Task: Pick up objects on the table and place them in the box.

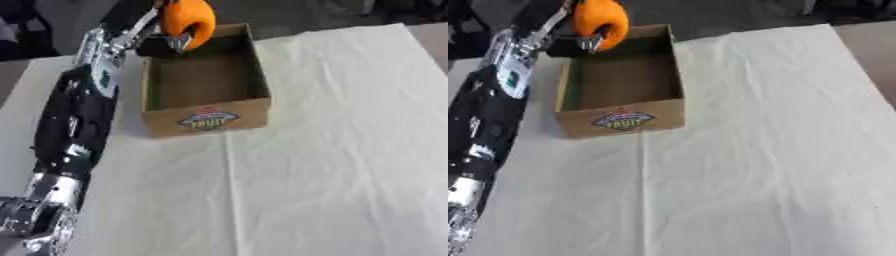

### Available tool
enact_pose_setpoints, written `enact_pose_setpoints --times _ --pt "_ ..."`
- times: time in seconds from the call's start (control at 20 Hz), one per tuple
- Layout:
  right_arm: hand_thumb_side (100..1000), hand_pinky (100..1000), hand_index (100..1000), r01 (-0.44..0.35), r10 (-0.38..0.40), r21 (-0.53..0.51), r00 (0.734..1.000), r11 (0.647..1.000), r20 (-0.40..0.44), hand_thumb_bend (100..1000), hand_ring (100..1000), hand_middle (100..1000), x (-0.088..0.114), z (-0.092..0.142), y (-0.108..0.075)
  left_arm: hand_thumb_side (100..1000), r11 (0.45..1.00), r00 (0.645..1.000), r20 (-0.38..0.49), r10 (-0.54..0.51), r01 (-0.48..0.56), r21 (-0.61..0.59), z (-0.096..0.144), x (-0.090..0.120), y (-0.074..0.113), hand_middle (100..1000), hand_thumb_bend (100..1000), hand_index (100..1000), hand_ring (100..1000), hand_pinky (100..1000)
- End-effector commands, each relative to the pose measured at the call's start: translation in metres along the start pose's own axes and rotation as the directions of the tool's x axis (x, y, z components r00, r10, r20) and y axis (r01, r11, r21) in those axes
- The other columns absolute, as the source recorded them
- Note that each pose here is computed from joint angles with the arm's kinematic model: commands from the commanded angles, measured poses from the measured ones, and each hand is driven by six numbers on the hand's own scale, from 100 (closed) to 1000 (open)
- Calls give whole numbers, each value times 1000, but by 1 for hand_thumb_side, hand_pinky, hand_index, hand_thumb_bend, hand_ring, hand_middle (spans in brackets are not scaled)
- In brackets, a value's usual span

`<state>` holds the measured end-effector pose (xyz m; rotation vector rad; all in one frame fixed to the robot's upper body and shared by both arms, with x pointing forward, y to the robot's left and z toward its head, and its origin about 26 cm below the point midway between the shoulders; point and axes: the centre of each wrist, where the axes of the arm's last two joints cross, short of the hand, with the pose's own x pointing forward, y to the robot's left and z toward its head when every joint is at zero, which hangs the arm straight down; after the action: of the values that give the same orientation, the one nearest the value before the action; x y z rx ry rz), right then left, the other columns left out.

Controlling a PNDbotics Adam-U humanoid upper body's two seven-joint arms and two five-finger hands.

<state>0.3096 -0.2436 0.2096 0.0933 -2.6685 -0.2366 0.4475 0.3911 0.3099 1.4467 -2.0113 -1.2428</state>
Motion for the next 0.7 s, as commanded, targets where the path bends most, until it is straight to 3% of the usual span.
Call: enact_pose_setpoints --times 0.05,0.25,0.7 --pt "848 860 748 51 -52 41 998 998 24 100 981 558 6 -6 8 608 996 993 -83 -82 79 -47 3 -17 19 313 100 578 434 344" --pt "849 860 748 87 -89 67 996 994 18 100 982 557 5 -8 13 653 985 984 -118 -133 118 -126 7 -23 13 326 100 609 462 377" --pt "848 862 747 87 -88 62 996 994 9 100 986 558 6 -8 12 761 894 952 2 -308 289 -343 12 -23 5 424 100 757 553 498"
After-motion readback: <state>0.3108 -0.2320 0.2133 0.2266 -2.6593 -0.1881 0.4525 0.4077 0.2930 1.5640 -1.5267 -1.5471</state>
